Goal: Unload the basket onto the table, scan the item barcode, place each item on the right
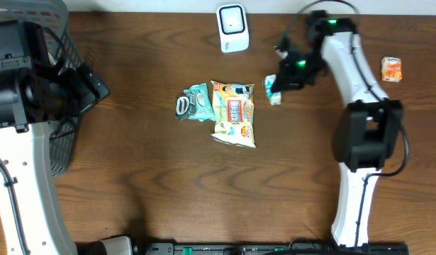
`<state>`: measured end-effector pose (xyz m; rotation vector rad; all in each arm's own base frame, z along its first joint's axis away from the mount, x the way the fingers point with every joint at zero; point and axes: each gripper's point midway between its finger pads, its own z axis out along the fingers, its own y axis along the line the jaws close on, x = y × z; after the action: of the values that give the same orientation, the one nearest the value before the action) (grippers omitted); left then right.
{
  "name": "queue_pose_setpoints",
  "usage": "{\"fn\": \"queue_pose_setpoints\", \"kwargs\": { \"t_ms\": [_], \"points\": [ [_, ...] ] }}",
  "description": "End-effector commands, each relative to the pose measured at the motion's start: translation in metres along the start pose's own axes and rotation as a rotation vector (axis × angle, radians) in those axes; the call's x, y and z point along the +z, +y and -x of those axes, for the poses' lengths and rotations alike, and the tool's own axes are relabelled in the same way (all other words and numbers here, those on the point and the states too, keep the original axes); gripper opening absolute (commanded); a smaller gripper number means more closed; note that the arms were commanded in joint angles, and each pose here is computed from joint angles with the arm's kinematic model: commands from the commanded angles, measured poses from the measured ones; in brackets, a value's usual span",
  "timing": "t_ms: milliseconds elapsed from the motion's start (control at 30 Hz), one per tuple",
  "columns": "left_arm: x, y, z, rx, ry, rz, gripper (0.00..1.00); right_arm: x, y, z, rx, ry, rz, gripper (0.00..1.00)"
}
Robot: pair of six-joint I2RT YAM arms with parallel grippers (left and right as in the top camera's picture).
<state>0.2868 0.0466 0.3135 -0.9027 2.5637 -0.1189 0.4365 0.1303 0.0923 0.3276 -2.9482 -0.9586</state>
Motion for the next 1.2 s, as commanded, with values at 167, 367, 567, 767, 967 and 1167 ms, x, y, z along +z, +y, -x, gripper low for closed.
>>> {"fn": "queue_pose_setpoints", "kwargs": {
  "t_ms": [167,367,567,767,967,1167],
  "points": [
    [-0.002,0.002,0.001,0.005,-0.008,0.005,0.98,0.020,-0.038,-0.032,0.067,0.001,0.224,0.03],
    [-0.002,0.002,0.001,0.005,-0.008,0.005,0.98,0.011,-0.112,-0.056,0.257,0.035,0.006,0.25],
    [-0.002,0.002,0.001,0.005,-0.008,0.005,0.98,-0.034,-0.139,-0.067,0.403,0.052,-0.126,0.54],
    [-0.002,0.002,0.001,0.005,-0.008,0.005,0.98,-0.043,-0.122,-0.067,0.345,0.083,-0.120,0.54],
    [-0.002,0.002,0.001,0.005,-0.008,0.005,0.98,-0.021,-0.120,-0.054,0.290,0.062,-0.143,0.54],
    [-0.002,0.002,0.001,0.005,-0.008,0.005,0.98,0.012,-0.120,-0.062,0.283,0.088,-0.126,0.52]
  ]
}}
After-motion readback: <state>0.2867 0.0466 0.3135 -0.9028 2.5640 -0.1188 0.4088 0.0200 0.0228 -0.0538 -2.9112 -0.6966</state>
